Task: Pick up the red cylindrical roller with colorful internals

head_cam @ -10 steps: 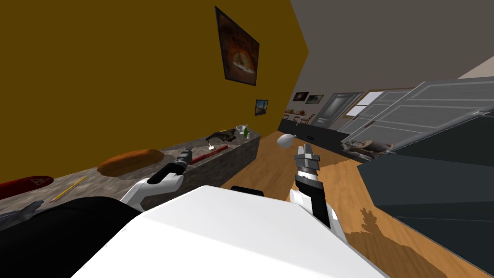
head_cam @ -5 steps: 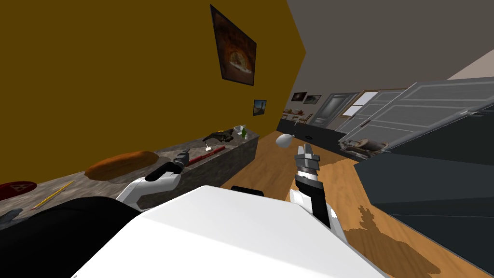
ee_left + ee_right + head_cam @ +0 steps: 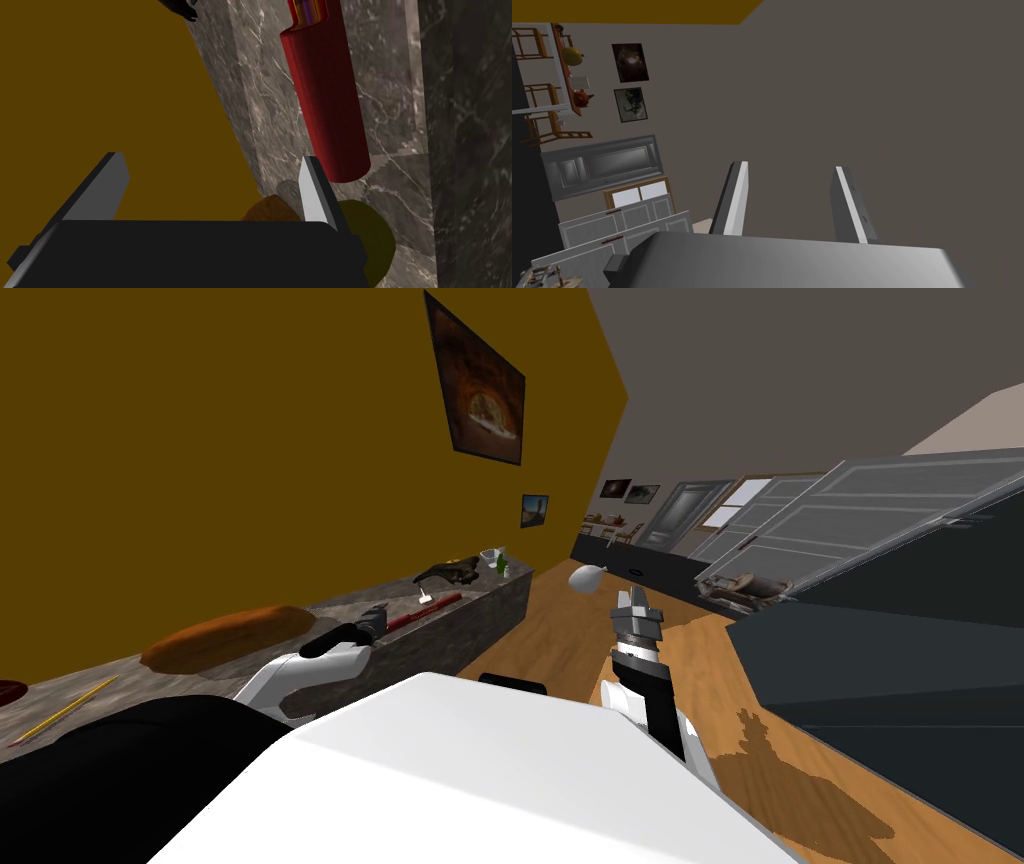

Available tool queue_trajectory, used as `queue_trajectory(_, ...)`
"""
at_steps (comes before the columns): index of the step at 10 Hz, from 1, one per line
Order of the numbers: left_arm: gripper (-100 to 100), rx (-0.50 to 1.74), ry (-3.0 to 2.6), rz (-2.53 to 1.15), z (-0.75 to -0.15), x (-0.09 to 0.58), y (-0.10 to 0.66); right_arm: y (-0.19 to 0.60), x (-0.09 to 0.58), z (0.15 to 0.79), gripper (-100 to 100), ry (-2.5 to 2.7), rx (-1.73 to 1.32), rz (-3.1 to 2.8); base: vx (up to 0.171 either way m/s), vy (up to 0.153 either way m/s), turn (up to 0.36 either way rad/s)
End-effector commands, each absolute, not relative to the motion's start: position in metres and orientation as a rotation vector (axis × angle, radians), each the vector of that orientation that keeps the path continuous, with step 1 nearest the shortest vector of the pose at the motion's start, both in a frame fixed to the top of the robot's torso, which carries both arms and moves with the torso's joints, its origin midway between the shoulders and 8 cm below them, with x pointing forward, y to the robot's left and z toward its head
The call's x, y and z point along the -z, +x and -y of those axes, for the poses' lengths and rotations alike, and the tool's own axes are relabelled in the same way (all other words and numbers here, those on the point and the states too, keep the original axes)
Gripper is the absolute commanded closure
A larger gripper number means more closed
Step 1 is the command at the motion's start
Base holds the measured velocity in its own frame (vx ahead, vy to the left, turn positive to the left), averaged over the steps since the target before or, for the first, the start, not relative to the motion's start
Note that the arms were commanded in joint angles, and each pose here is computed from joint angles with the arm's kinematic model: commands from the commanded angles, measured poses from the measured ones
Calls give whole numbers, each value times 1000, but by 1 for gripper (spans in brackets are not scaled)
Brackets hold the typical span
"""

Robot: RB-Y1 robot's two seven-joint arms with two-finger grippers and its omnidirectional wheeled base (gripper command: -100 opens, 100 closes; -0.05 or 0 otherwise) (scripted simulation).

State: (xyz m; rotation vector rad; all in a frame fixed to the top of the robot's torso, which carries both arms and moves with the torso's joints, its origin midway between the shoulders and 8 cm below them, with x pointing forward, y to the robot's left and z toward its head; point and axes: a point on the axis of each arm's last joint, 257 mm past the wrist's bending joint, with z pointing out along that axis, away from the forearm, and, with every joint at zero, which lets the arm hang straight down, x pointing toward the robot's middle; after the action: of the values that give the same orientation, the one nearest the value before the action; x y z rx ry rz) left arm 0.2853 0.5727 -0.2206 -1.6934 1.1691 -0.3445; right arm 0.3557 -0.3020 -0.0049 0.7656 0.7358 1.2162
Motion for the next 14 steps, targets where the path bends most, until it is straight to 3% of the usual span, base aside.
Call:
queue_trajectory(1,-100,323,-1727,-1173,-576,227,280,356,5,302,0,766,-1216,-736,22,-11,9)
queue_trajectory(14,-100,187,-2124,-1060,-611,274,233,356,5,302,0,766,-1216,-736,36,-13,-55)
